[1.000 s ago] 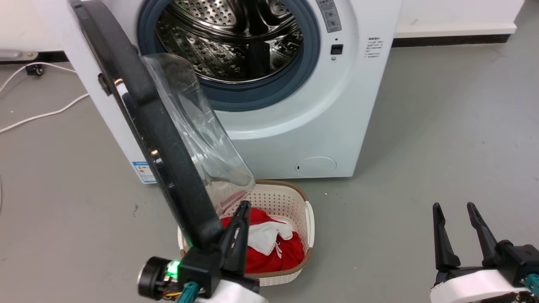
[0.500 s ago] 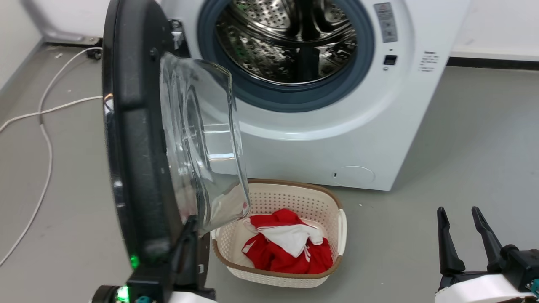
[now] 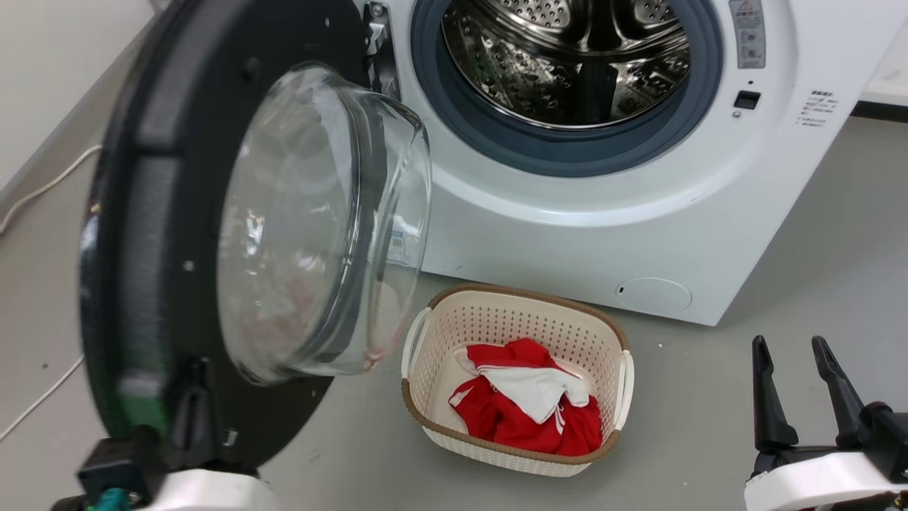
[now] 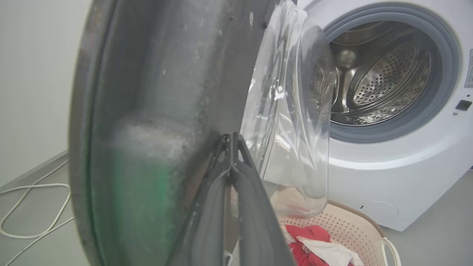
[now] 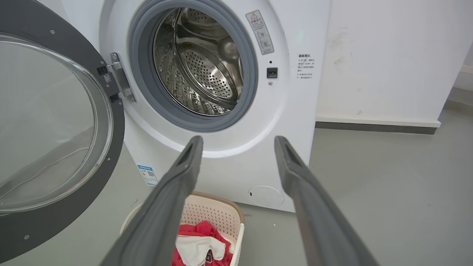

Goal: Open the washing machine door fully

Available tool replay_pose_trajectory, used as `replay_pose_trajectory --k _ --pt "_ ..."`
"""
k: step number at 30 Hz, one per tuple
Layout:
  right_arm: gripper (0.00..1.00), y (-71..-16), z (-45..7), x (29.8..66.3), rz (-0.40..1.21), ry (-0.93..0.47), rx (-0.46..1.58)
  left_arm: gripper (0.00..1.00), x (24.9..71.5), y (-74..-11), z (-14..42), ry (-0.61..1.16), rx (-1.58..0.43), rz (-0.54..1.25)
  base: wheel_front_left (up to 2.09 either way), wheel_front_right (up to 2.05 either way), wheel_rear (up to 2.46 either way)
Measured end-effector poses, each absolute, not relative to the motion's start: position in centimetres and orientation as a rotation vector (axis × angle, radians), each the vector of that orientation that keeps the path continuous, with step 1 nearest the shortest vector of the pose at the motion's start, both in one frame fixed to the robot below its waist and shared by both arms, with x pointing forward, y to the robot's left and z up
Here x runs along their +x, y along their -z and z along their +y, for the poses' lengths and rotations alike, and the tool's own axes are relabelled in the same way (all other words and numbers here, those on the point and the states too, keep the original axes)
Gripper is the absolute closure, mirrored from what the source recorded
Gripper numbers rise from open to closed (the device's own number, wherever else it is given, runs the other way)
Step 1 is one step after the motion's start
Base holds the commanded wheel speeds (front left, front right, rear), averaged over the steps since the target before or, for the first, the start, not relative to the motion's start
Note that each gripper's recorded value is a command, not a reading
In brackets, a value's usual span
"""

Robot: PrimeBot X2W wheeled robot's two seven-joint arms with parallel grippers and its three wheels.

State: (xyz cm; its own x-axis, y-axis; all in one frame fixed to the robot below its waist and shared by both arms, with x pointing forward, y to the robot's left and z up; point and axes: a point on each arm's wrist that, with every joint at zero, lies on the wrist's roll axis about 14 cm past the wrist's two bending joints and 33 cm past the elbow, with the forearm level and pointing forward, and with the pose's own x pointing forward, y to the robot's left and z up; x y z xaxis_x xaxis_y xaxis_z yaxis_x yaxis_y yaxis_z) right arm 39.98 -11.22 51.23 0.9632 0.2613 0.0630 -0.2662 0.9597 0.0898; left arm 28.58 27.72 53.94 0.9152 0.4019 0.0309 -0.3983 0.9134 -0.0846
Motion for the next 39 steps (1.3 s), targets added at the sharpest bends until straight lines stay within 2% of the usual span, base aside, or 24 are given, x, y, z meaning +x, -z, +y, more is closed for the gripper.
replay_pose_trajectory --k 17,32,39 --pt "0.0 -49.7 -11.3 42.0 -0.008 -0.259 0.096 1.0 29.3 -53.4 39.4 -0.653 -0.101 -0.081 0.0 0.0 0.0" --pt "0.0 -48.8 -12.1 42.7 0.012 -0.233 0.09 1.0 30.6 -53.6 44.8 -0.724 -0.067 -0.084 0.0 0.0 0.0" --pt "0.0 -49.0 -12.2 42.7 0.008 -0.23 0.094 1.0 30.8 -54.4 44.9 -0.712 -0.048 -0.112 0.0 0.0 0.0"
